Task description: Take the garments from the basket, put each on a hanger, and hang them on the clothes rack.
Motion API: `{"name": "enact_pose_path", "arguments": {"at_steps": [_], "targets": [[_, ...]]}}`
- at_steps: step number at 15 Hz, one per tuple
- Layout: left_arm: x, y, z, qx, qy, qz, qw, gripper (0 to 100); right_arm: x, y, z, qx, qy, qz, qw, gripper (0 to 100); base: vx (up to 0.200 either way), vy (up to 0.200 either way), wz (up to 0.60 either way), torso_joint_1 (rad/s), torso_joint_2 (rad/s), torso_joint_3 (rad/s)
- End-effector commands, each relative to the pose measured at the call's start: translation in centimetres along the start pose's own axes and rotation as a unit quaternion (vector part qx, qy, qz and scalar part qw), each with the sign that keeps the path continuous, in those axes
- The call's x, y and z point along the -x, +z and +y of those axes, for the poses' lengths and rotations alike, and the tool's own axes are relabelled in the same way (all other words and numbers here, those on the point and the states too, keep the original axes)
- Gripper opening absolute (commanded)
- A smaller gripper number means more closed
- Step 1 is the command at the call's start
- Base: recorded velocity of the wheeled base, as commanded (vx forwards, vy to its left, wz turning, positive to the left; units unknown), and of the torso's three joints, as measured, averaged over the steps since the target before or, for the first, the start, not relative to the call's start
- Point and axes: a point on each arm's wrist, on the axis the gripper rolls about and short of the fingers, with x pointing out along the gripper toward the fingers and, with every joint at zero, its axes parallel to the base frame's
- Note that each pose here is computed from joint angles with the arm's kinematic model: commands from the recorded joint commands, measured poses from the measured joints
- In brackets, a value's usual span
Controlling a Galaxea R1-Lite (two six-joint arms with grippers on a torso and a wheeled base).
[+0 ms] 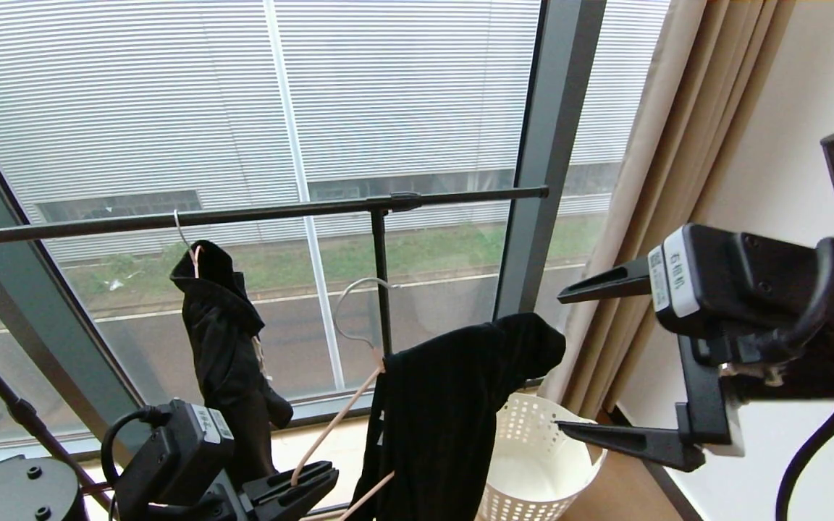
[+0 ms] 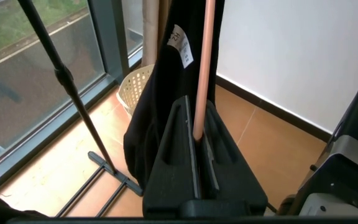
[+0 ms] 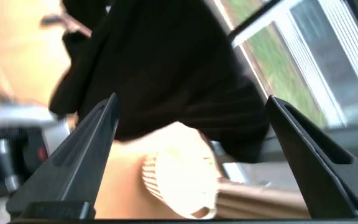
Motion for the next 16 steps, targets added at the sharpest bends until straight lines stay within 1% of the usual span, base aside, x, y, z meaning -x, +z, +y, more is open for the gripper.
{"name": "enact_pose_path", "arguments": {"at_steps": [1,2,3,4,5,6,7,8,10,15,16], "targets": [[0.0,0.0,-0.2,-0.002,-0.006,0.002,1.0,0,-1.4,0.1,-4.9,0.038,0.089,0.017,0.9952,100,0.0,0.0,0.0,0.0,0.0,0.0],[0.0,0.0,-0.3,-0.002,-0.009,0.0,1.0,0,-3.0,-0.7,-6.4,0.068,0.144,0.025,0.987,100,0.0,0.0,0.0,0.0,0.0,0.0],[0.0,0.0,-0.4,-0.003,-0.011,-0.001,0.9999,0,-3.9,-0.9,-6.8,0.068,0.181,0.028,0.9808,100,0.0,0.0,0.0,0.0,0.0,0.0],[0.0,0.0,-0.5,-0.004,-0.014,-0.001,0.9999,0,-4.8,-1.0,-7.1,0.058,0.201,0.04,0.977,100,0.0,0.0,0.0,0.0,0.0,0.0],[0.0,0.0,-0.7,-0.005,-0.019,-0.001,0.9998,0,-6.7,-1.3,-7.9,0.048,0.218,0.049,0.9735,100,0.0,0.0,0.0,0.0,0.0,0.0],[0.0,0.0,-0.9,-0.007,-0.023,-0.001,0.9997,0,-8.8,-1.5,-8.4,0.043,0.229,0.052,0.9711,100,0.0,0.0,0.0,0.0,0.0,0.0],[0.1,0.1,-0.9,-0.008,-0.025,-0.003,0.9996,0,-10.0,-1.5,-8.6,0.043,0.235,0.052,0.9697,100,0.0,0.0,0.0,0.0,0.0,0.0],[0.1,0.1,-0.9,-0.008,-0.025,-0.003,0.9996,0,-10.0,-1.5,-8.6,0.043,0.235,0.052,0.9697,100,0.0,0.0,0.0,0.0,0.0,0.0],[0.3,0.1,-1.1,-0.009,-0.029,-0.002,0.9995,0,-12.5,-1.9,-9.3,0.037,0.24,0.055,0.9684,100,0.0,0.0,0.0,0.0,0.0,0.0],[0.3,0.1,-1.1,-0.009,-0.029,-0.002,0.9995,0,-12.9,-1.5,-8.4,0.036,0.262,0.061,0.9624,100,0.0,0.0,0.0,0.0,0.0,0.0],[0.3,0.1,-1.1,-0.009,-0.029,-0.002,0.9995,0,-13.0,-1.2,-8.1,0.041,0.266,0.059,0.9612,100,0.0,0.0,0.0,0.0,0.0,0.0]]}}
